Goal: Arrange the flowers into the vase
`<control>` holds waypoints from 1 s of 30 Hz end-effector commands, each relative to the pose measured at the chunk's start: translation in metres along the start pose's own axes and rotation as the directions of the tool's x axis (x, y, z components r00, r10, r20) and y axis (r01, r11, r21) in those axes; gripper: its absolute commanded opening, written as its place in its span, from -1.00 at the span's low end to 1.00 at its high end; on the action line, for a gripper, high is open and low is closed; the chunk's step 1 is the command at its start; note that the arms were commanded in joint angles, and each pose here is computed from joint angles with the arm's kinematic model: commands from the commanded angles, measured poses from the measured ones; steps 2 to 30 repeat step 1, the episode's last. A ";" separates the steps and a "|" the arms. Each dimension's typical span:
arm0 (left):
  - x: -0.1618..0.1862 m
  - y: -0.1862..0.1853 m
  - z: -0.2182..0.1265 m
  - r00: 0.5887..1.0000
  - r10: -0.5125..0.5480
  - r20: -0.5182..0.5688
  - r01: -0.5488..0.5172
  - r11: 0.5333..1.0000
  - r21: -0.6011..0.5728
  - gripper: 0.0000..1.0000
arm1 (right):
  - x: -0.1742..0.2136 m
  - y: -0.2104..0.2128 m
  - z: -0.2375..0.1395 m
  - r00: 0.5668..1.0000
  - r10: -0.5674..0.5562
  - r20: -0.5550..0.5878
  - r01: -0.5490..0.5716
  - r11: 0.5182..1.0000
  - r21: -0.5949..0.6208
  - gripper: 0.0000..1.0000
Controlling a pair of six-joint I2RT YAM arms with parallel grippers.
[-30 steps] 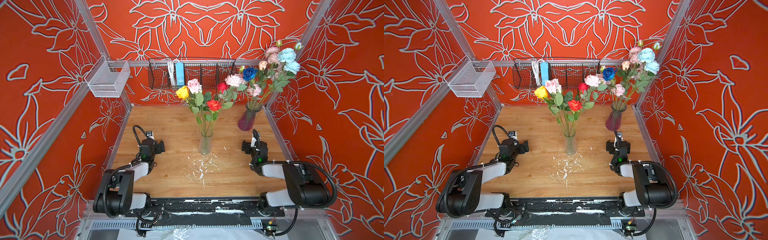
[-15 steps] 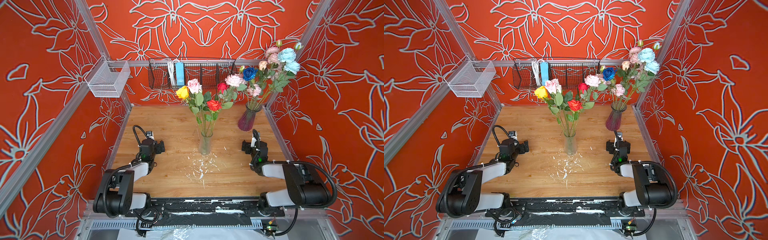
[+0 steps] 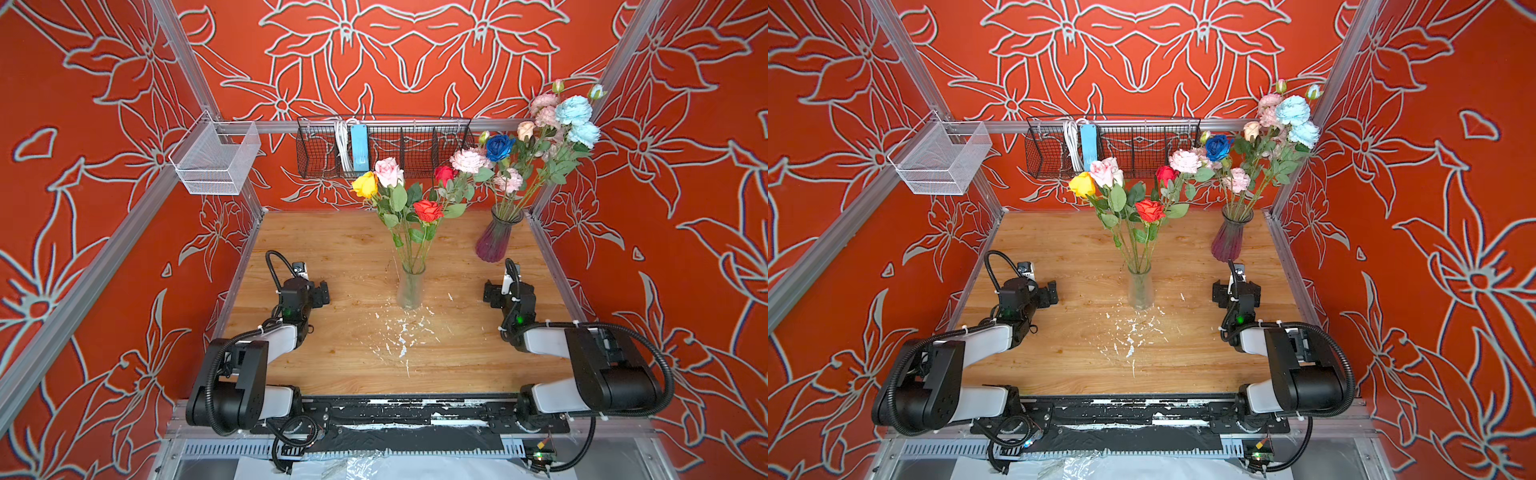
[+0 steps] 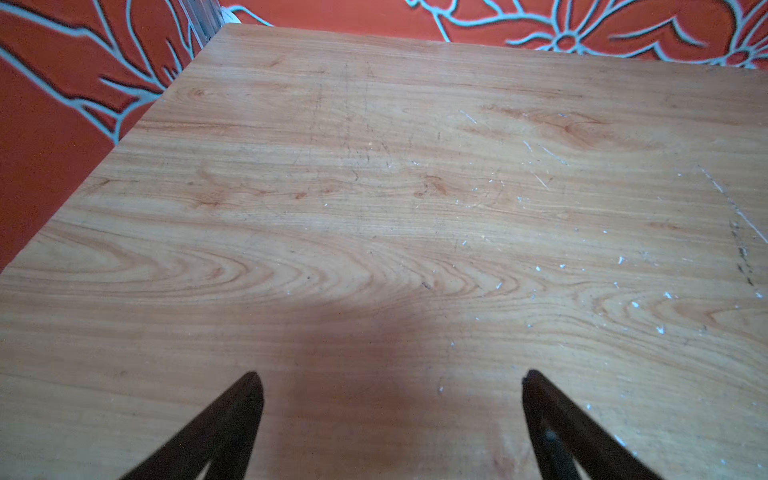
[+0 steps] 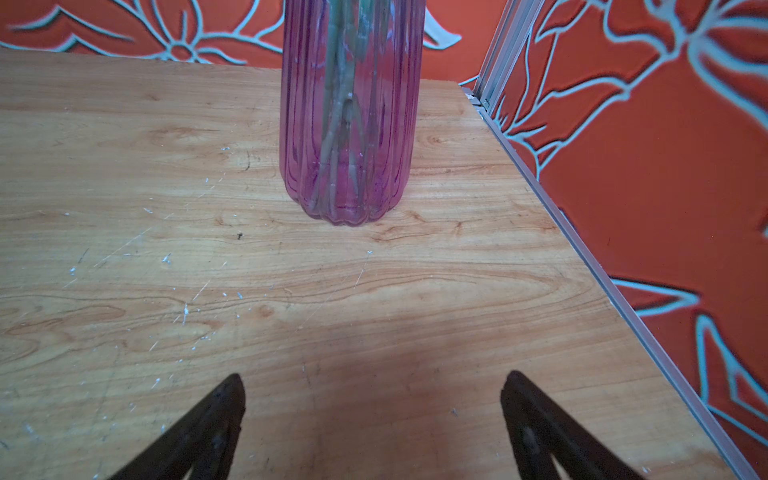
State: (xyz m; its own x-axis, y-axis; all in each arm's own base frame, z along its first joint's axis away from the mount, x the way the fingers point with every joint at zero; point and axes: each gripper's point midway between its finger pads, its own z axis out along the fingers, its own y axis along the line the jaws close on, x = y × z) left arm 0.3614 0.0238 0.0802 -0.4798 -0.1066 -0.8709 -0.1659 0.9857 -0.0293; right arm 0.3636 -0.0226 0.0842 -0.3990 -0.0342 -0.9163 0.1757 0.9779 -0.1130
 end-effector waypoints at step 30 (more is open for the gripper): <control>-0.005 -0.001 0.001 1.000 0.007 0.004 -0.007 1.000 0.009 0.94 | -0.012 0.004 0.001 0.999 0.018 0.027 -0.018 1.000 -0.014 0.95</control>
